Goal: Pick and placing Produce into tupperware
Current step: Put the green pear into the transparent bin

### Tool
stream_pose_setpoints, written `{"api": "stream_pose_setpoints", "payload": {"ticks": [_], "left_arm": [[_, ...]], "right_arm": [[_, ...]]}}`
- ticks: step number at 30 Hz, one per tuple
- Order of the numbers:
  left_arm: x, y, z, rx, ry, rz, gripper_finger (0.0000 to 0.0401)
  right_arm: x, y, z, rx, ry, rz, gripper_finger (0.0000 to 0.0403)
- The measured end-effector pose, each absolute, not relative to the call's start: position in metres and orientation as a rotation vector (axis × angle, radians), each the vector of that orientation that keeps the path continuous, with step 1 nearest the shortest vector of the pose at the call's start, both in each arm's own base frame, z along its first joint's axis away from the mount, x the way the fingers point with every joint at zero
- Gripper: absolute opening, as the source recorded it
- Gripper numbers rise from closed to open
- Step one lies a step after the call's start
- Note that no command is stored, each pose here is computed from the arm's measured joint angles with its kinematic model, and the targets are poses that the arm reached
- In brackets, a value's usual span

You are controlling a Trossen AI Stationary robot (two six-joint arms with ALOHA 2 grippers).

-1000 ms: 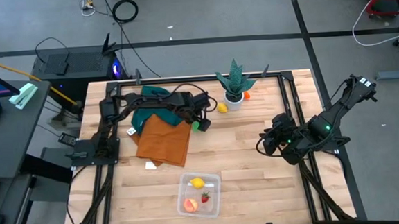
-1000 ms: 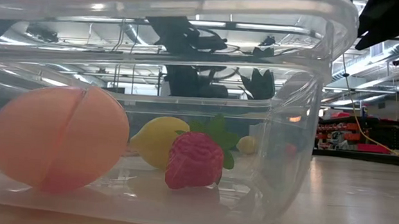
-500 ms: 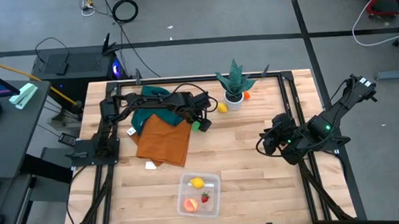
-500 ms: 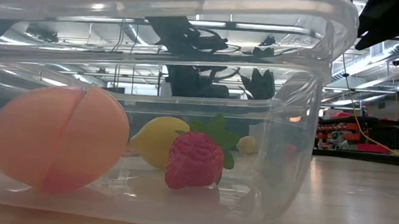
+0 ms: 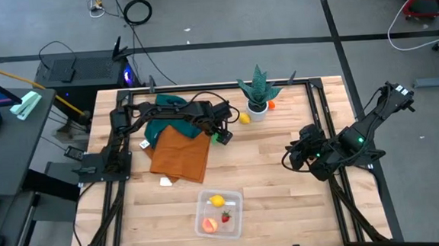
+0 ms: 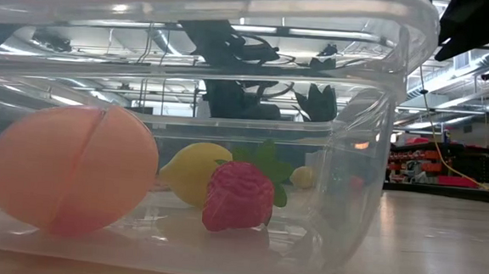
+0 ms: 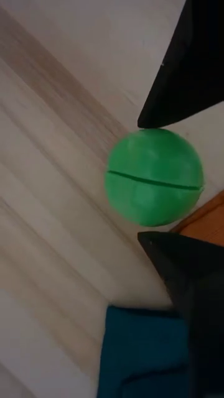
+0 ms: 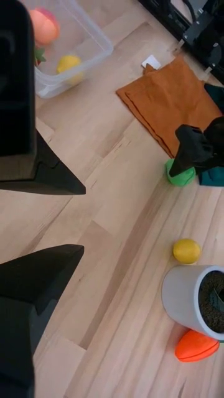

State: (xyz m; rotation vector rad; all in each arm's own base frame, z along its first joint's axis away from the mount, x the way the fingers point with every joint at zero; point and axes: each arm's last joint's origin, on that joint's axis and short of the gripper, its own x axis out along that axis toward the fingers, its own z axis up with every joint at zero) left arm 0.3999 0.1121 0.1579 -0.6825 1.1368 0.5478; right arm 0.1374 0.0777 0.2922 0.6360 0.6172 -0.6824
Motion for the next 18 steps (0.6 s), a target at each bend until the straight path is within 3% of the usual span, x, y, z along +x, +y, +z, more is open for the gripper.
{"api": "stream_pose_setpoints", "payload": {"ticks": [8, 18], "left_arm": [[0.4, 0.1123, 0.158, -0.681, 1.134, 0.55, 0.0238], [0.4, 0.1123, 0.158, -0.681, 1.134, 0.55, 0.0237]], "right_arm": [[0.1375, 0.0777, 0.2922, 0.635, 0.617, -0.682, 0.0108], [0.1375, 0.0777, 0.2922, 0.635, 0.617, -0.682, 0.0108]]}}
